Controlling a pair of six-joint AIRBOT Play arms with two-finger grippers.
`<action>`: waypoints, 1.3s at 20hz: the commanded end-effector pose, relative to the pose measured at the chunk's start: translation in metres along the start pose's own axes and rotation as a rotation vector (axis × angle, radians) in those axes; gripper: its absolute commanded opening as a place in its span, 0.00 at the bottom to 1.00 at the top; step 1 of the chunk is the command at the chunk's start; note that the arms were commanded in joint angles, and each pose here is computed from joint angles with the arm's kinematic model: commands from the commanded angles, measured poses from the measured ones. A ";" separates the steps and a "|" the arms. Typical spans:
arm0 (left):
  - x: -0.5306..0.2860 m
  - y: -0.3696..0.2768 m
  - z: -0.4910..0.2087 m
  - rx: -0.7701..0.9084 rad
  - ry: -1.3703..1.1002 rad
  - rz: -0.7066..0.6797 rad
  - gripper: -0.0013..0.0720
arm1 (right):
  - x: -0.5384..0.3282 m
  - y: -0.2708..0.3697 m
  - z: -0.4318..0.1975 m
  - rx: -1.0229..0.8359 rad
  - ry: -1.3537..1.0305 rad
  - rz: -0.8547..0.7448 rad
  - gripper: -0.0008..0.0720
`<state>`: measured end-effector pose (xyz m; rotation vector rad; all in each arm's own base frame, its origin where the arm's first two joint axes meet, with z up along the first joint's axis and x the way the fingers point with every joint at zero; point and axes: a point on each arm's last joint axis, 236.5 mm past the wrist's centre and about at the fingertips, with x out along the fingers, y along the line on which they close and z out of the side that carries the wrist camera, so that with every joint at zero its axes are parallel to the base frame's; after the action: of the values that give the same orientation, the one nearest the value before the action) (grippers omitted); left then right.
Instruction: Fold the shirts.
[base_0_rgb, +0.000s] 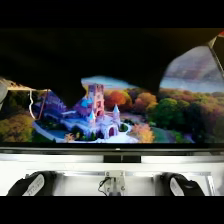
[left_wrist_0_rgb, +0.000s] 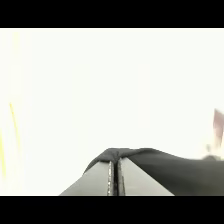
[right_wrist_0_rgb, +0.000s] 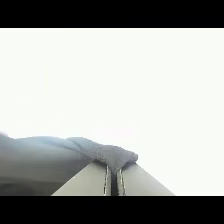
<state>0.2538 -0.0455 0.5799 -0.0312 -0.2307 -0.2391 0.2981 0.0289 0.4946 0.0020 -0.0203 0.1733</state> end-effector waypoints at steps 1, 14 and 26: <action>-0.093 -0.054 0.080 -0.040 -0.249 -0.011 0.06 | -0.135 0.019 0.083 -0.093 -0.301 -0.127 0.12; -0.024 0.043 -0.252 -0.232 0.794 0.119 0.06 | -0.038 -0.070 -0.216 0.030 0.799 -0.271 0.12; 0.138 0.081 -0.565 -0.467 0.983 0.137 0.06 | 0.173 -0.107 -0.508 0.402 0.878 -0.236 0.12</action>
<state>0.4725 -0.0199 0.0857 -0.3380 0.8934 -0.1823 0.4499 -0.0478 0.0196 0.1824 1.0103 -0.0466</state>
